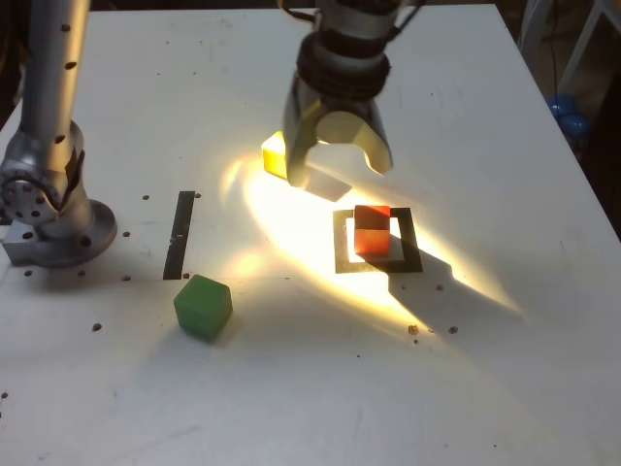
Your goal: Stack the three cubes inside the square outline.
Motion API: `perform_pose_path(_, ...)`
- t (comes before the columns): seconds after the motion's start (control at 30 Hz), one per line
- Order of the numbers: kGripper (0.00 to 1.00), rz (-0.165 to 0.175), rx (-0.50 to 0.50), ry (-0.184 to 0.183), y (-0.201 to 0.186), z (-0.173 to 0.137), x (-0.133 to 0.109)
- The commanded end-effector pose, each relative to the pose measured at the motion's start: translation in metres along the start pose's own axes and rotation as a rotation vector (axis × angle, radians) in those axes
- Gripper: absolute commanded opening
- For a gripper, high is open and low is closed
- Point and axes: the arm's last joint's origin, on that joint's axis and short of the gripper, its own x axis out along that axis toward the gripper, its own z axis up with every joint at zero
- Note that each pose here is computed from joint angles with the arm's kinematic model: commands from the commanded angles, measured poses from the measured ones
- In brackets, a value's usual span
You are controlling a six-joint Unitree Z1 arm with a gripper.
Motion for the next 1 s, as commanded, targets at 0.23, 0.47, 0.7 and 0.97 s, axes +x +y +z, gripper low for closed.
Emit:
perform_pose_path(0.23, 1.00, -0.026, -0.076, 0.024, 0.048, -0.027, 0.006)
perform_pose_path(0.47, 1.00, -0.044, 0.102, 0.008, 0.074, -0.035, 0.024)
perform_pose_path(0.7, 0.99, -0.028, 0.336, 0.011, 0.095, -0.046, 0.052)
perform_pose_path(0.97, 0.99, -0.002, 0.416, 0.000, 0.105, -0.049, 0.065)
